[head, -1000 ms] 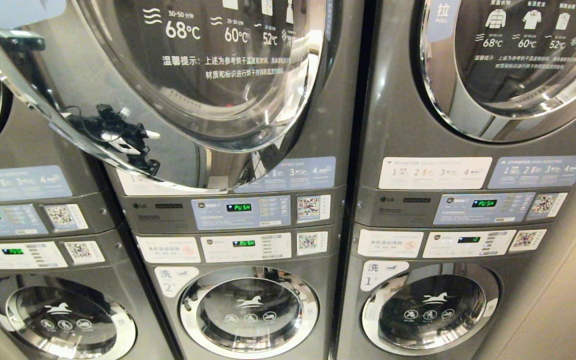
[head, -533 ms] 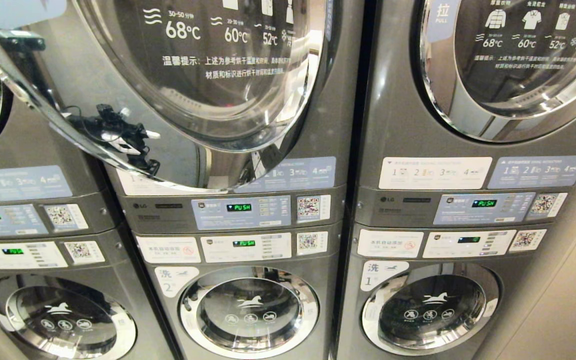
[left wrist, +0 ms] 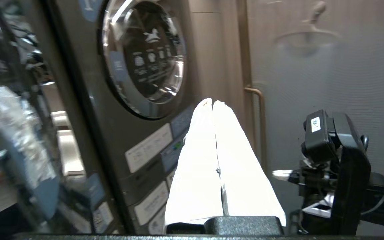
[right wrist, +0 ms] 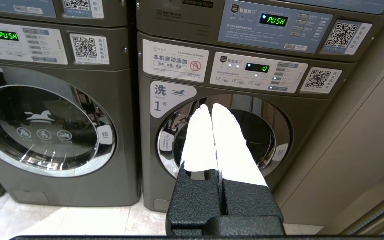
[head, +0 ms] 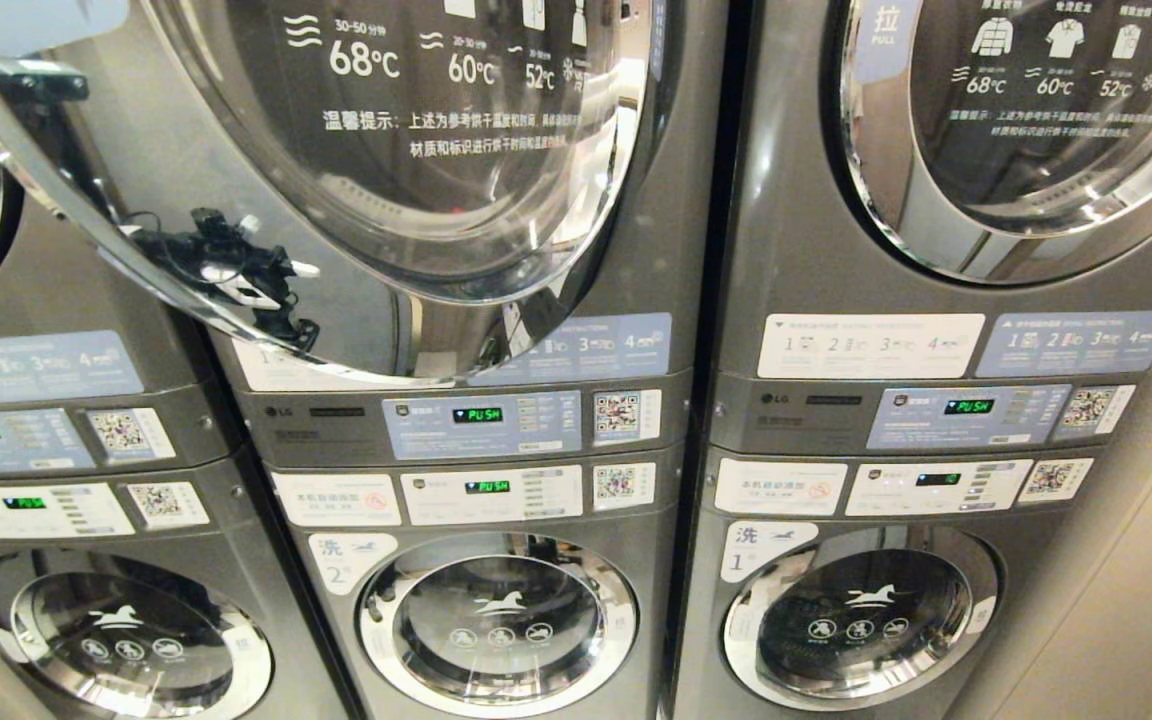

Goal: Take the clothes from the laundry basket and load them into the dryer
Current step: Close the dryer

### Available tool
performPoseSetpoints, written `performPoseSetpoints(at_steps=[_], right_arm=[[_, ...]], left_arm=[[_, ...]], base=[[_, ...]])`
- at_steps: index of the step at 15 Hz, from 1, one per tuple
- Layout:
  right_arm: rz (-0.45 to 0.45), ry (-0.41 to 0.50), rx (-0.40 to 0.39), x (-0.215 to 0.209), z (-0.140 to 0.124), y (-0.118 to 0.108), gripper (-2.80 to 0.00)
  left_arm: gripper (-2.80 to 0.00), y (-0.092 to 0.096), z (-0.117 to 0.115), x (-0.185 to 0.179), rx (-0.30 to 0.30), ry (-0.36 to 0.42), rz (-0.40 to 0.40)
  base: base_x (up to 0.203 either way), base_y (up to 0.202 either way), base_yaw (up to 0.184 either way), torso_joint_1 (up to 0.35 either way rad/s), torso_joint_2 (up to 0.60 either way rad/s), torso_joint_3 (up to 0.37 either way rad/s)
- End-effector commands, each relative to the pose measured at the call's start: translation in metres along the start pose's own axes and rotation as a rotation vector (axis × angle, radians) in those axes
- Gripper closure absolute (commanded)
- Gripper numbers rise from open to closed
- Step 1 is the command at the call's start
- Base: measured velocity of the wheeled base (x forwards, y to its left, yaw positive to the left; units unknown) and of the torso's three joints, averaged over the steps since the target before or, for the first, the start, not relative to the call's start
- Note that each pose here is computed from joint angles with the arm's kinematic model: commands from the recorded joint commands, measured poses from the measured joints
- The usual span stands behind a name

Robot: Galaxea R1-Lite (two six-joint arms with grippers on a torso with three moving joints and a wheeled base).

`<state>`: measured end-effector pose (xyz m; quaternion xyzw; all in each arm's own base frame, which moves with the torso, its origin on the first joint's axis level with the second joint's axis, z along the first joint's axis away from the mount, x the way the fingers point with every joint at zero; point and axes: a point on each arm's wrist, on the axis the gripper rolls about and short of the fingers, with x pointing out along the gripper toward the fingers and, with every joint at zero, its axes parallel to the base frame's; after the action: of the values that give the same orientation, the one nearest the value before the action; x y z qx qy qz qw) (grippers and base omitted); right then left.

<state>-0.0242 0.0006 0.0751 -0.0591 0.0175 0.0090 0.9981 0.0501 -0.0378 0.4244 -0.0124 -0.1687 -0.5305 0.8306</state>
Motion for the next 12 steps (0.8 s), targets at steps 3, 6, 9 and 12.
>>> performPoseSetpoints(at_steps=[3, 6, 9, 12], right_arm=[[-0.001, 0.002, -0.001, 0.0, 0.0, 0.0, 0.0], [-0.001, 0.003, -0.001, 0.0, 0.0, 0.0, 0.0], [-0.001, 0.003, -0.001, 0.0, 0.0, 0.0, 0.0], [-0.001, 0.0, -0.001, 0.0, 0.0, 0.0, 0.0]], left_arm=[[0.0, 0.029, -0.017, 0.037, -0.054, 0.056, -0.01], [0.0, 0.044, -0.017, 0.048, 0.031, 0.059, 0.234], [0.0, 0.06, -0.02, 0.052, 0.149, 0.1, 0.534], [0.0, 0.074, -0.021, 0.043, 0.205, 0.135, 0.775]], base=[[0.0, 0.0, 0.0, 0.0, 0.0, 0.0], [0.0, 0.0, 0.0, 0.0, 0.0, 0.0], [0.0, 0.0, 0.0, 0.0, 0.0, 0.0], [0.0, 0.0, 0.0, 0.0, 0.0, 0.0]])
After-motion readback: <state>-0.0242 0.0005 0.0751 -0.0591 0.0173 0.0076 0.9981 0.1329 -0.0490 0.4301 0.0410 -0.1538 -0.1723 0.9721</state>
